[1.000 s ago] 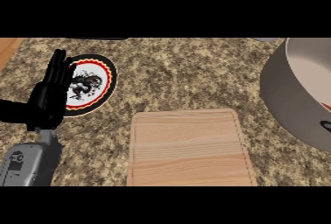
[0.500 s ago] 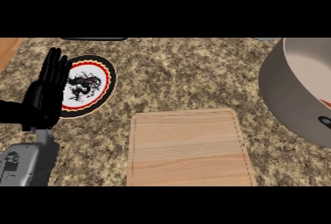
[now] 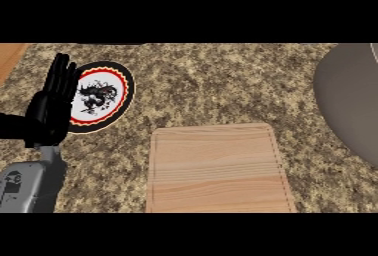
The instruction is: Pick the sweet potato from the cutting board and place it in the pot
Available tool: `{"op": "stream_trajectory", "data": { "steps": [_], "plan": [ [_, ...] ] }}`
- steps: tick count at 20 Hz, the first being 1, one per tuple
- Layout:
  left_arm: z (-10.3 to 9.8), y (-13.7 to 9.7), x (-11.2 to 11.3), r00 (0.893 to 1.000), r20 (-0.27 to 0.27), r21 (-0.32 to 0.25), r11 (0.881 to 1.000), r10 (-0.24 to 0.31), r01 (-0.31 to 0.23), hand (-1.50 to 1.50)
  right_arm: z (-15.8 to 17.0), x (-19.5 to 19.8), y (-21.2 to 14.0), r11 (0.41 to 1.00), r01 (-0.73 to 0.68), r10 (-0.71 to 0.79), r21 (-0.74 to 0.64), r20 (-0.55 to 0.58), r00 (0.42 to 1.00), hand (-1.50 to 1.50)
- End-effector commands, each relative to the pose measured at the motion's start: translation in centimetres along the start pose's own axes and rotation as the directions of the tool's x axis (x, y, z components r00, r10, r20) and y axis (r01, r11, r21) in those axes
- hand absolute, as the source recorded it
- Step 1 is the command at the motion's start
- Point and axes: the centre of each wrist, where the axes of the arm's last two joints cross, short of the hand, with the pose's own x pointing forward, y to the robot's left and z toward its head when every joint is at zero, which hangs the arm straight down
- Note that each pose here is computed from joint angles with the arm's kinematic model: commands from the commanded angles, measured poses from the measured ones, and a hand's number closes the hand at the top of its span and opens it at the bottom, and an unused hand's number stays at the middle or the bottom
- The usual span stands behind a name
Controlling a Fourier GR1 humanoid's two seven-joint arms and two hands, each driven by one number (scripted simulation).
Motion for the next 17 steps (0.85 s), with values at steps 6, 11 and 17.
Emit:
{"op": "stream_trajectory", "data": {
  "steps": [6, 11, 17],
  "plan": [
    [0.9, -1.4, -0.6, 1.000, -0.014, -0.018, 1.000, 0.013, -0.014, 0.00, 4.5, -1.5, -5.8, 0.988, 0.091, -0.087, -0.124, 0.040, 0.995, -1.50],
    [0.9, -0.6, 0.0, 1.000, -0.011, -0.031, 1.000, 0.000, -0.001, 0.00, 5.4, -0.5, -8.2, 0.989, 0.095, -0.092, -0.117, 0.038, 0.995, -1.50],
    [0.1, -0.9, 0.5, 1.000, 0.003, -0.017, 1.000, 0.018, -0.018, 0.00, 5.8, 0.2, -9.4, 0.985, 0.086, -0.084, -0.149, 0.018, 0.996, -1.50]
  ]
}}
